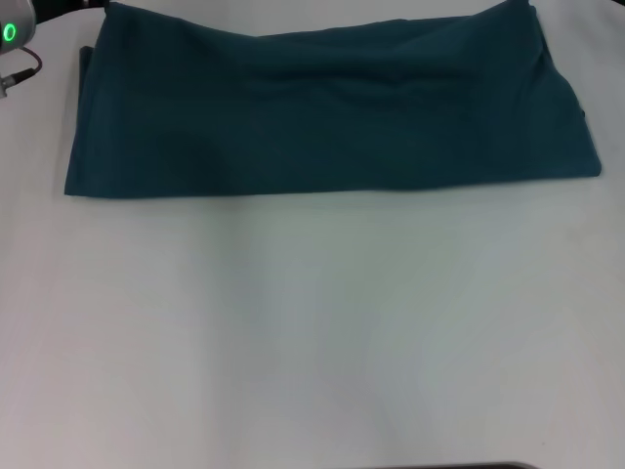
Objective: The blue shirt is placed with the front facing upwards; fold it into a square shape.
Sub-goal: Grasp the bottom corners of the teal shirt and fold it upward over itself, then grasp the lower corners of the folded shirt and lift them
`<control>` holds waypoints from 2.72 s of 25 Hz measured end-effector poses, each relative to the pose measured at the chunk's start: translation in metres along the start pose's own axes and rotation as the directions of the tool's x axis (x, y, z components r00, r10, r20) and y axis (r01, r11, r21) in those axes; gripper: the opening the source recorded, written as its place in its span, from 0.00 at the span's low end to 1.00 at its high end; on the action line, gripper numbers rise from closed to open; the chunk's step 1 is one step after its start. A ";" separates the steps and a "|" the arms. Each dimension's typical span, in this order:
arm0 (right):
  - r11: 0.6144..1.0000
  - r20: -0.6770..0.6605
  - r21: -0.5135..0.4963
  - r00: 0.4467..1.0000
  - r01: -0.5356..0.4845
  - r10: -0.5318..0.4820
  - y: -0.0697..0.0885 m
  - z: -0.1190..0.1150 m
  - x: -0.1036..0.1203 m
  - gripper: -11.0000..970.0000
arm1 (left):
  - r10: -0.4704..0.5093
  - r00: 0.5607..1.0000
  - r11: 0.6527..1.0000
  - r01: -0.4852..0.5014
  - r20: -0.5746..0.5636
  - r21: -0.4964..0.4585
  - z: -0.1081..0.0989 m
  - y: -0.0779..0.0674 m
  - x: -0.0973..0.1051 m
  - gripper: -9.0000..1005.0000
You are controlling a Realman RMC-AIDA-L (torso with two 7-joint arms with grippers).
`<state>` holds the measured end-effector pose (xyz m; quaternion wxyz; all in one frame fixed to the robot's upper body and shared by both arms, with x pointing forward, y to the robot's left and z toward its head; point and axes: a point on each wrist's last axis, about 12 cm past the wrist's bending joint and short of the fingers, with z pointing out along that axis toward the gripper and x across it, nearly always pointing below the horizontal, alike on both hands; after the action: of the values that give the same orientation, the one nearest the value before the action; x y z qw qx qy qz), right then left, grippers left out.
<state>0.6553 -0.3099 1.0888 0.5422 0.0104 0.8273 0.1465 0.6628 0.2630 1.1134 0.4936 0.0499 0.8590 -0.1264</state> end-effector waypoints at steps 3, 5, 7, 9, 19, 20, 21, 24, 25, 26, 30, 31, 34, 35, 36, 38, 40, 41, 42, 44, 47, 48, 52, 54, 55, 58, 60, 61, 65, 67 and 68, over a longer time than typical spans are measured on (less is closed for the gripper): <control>0.999 0.001 -0.046 1.000 0.013 -0.013 0.000 -0.004 0.001 0.51 | 0.001 1.000 1.000 -0.001 -0.005 0.022 -0.003 0.000 0.000 0.67; 0.996 -0.012 -0.089 1.000 0.024 -0.025 0.002 -0.008 0.006 0.59 | 0.001 1.000 0.999 -0.001 -0.016 0.048 -0.006 -0.001 0.002 0.71; 0.991 -0.026 -0.128 0.999 0.031 -0.035 0.002 -0.012 0.012 0.78 | 0.001 1.000 0.997 0.001 -0.026 0.082 -0.010 -0.001 0.003 0.76; 0.984 -0.039 -0.174 0.998 0.033 -0.041 0.003 -0.018 0.019 0.78 | -0.006 0.999 0.992 0.010 -0.032 0.126 -0.017 -0.001 0.004 0.80; 0.921 -0.024 -0.389 0.999 0.034 -0.047 -0.001 -0.060 0.032 0.66 | 0.001 1.000 0.956 0.001 -0.007 0.293 -0.048 -0.006 0.015 0.91; 0.914 -0.028 -0.404 0.998 0.035 -0.050 -0.002 -0.062 0.031 0.65 | -0.001 1.000 0.956 0.004 -0.008 0.295 -0.049 -0.006 0.017 0.91; 0.909 -0.037 -0.416 0.998 0.031 -0.052 -0.002 -0.064 0.030 0.63 | -0.005 1.000 0.956 0.008 -0.012 0.293 -0.051 -0.004 0.021 0.91; 0.895 -0.072 -0.446 0.996 0.021 -0.059 -0.002 -0.066 0.028 0.57 | -0.010 1.000 0.957 0.017 -0.026 0.289 -0.053 -0.002 0.028 0.90; 0.891 -0.080 -0.454 0.995 0.020 -0.063 -0.002 -0.066 0.027 0.52 | -0.008 0.999 0.957 0.018 -0.034 0.290 -0.053 -0.001 0.031 0.90; 0.886 -0.087 -0.464 0.994 0.020 -0.068 -0.001 -0.066 0.027 0.48 | -0.008 0.999 0.957 0.019 -0.039 0.289 -0.053 -0.001 0.034 0.90; 0.869 -0.108 -0.495 0.993 -0.007 -0.054 -0.002 -0.072 0.026 0.28 | -0.017 0.998 0.961 0.033 -0.060 0.276 -0.055 0.004 0.045 0.90; 0.869 -0.117 -0.495 0.992 -0.023 -0.040 -0.005 -0.075 0.025 0.23 | -0.019 0.998 0.962 0.036 -0.064 0.271 -0.056 0.006 0.048 0.90; 0.870 -0.147 -0.485 0.989 -0.093 0.024 -0.017 -0.085 0.022 0.08 | -0.018 0.997 0.962 0.040 -0.081 0.272 -0.061 0.010 0.054 0.89; 0.869 -0.159 -0.481 0.986 -0.120 0.048 -0.023 -0.091 0.021 0.07 | -0.017 0.996 0.961 0.039 -0.084 0.274 -0.063 0.011 0.055 0.89; 0.868 -0.167 -0.477 0.984 -0.134 0.060 -0.026 -0.094 0.021 0.07 | -0.013 0.996 0.959 0.037 -0.088 0.279 -0.067 0.013 0.057 0.89; 0.869 -0.189 -0.465 0.978 -0.171 0.091 -0.037 -0.105 0.020 0.09 | -0.008 0.996 0.959 0.033 -0.091 0.282 -0.074 0.017 0.060 0.89; 0.873 -0.214 -0.441 0.969 -0.208 0.122 -0.049 -0.114 0.019 0.15 | -0.006 0.996 0.959 0.032 -0.094 0.280 -0.081 0.021 0.063 0.89; 0.876 -0.232 -0.424 0.963 -0.229 0.139 -0.054 -0.118 0.018 0.19 | -0.005 0.995 0.959 0.031 -0.095 0.280 -0.084 0.023 0.065 0.89; 0.880 -0.250 -0.406 0.956 -0.248 0.155 -0.060 -0.122 0.018 0.22 | -0.004 0.995 0.959 0.031 -0.097 0.281 -0.086 0.024 0.066 0.89; 0.883 -0.296 -0.370 0.937 -0.290 0.184 -0.069 -0.129 0.016 0.27 | 0.000 0.995 0.958 0.030 -0.102 0.286 -0.089 0.025 0.068 0.88; 0.885 -0.373 -0.299 0.897 -0.357 0.236 -0.082 -0.138 0.014 0.35 | 0.015 0.994 0.957 0.018 -0.111 0.290 -0.091 0.026 0.069 0.88; 0.885 -0.373 -0.299 0.897 -0.357 0.236 -0.082 -0.138 0.014 0.37 | 0.023 0.993 0.957 0.011 -0.116 0.290 -0.092 0.026 0.070 0.88; 0.877 -0.423 -0.244 0.859 -0.414 0.289 -0.089 -0.142 0.014 0.47 | 0.049 0.989 0.960 -0.008 -0.140 0.279 -0.092 0.027 0.073 0.88; 0.877 -0.450 -0.223 0.843 -0.426 0.295 -0.089 -0.142 0.017 0.50 | 0.052 0.988 0.961 -0.011 -0.142 0.276 -0.091 0.027 0.074 0.87; 0.877 -0.463 -0.214 0.836 -0.429 0.296 -0.088 -0.142 0.019 0.51 | 0.053 0.988 0.962 -0.012 -0.142 0.274 -0.091 0.027 0.074 0.87; 0.881 -0.498 -0.193 0.817 -0.432 0.292 -0.085 -0.139 0.026 0.52 | 0.053 0.989 0.963 -0.014 -0.140 0.270 -0.091 0.028 0.074 0.87; 0.886 -0.511 -0.175 0.809 -0.429 0.291 -0.083 -0.136 0.032 0.52 | 0.050 0.989 0.964 -0.012 -0.137 0.265 -0.092 0.029 0.073 0.87; 0.887 -0.512 -0.170 0.808 -0.429 0.292 -0.082 -0.135 0.034 0.52 | 0.048 0.990 0.965 -0.011 -0.136 0.263 -0.092 0.030 0.073 0.87; 0.899 -0.494 -0.143 0.817 -0.414 0.298 -0.079 -0.128 0.043 0.52 | 0.040 0.991 0.968 -0.006 -0.129 0.252 -0.093 0.033 0.072 0.86; 0.904 -0.491 -0.136 0.821 -0.404 0.293 -0.077 -0.124 0.046 0.52 | 0.039 0.991 0.968 -0.005 -0.129 0.251 -0.093 0.033 0.072 0.86; 0.906 -0.488 -0.135 0.823 -0.400 0.291 -0.076 -0.123 0.047 0.52 | 0.038 0.991 0.968 -0.004 -0.130 0.251 -0.093 0.033 0.072 0.86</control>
<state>0.5359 -0.4028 1.0729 0.2935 0.0631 0.8926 0.3364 0.5550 0.3171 1.0905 0.4260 0.1291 0.8668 -0.2249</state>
